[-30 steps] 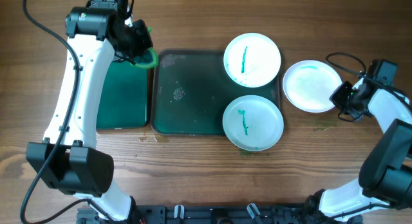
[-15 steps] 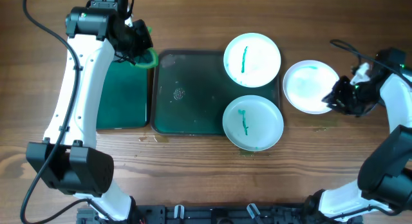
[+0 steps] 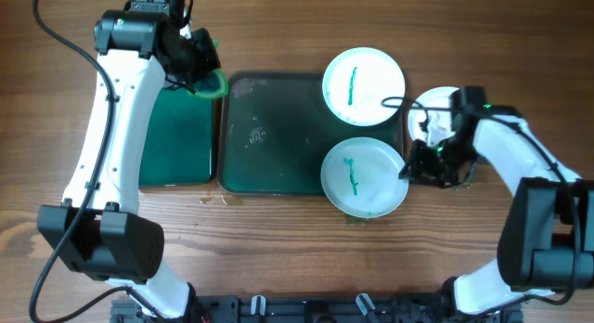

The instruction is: Clean dirty plates on tray and stack at the side

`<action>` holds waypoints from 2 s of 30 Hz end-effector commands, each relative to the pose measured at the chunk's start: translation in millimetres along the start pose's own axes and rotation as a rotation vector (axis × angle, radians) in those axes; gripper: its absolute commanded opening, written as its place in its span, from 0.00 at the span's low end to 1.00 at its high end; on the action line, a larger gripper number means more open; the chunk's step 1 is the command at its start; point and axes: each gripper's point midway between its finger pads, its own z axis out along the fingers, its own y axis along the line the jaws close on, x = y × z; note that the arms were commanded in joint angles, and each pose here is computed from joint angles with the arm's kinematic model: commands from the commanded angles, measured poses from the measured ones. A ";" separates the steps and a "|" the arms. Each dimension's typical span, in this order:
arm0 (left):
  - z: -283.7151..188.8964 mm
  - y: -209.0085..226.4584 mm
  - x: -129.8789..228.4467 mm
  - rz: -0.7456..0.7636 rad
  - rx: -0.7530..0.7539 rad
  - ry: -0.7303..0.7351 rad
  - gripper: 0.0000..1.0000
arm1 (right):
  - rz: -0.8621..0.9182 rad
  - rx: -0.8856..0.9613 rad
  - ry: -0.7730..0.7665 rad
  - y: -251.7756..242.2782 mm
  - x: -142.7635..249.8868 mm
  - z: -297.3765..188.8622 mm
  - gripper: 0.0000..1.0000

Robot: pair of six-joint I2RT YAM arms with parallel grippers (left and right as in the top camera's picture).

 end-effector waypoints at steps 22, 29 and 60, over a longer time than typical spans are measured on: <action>1.4 -1.1 0.3 0.011 0.007 0.005 0.04 | -0.051 -0.115 -0.055 100.8 -4.1 17.5 0.05; 1.4 0.4 3.4 0.010 0.001 0.018 0.04 | -0.001 -0.059 -0.357 155.7 -41.4 30.6 0.04; 34.8 -8.7 25.8 0.038 -0.016 0.112 0.04 | -0.051 -0.143 -0.274 159.2 -68.5 74.6 0.17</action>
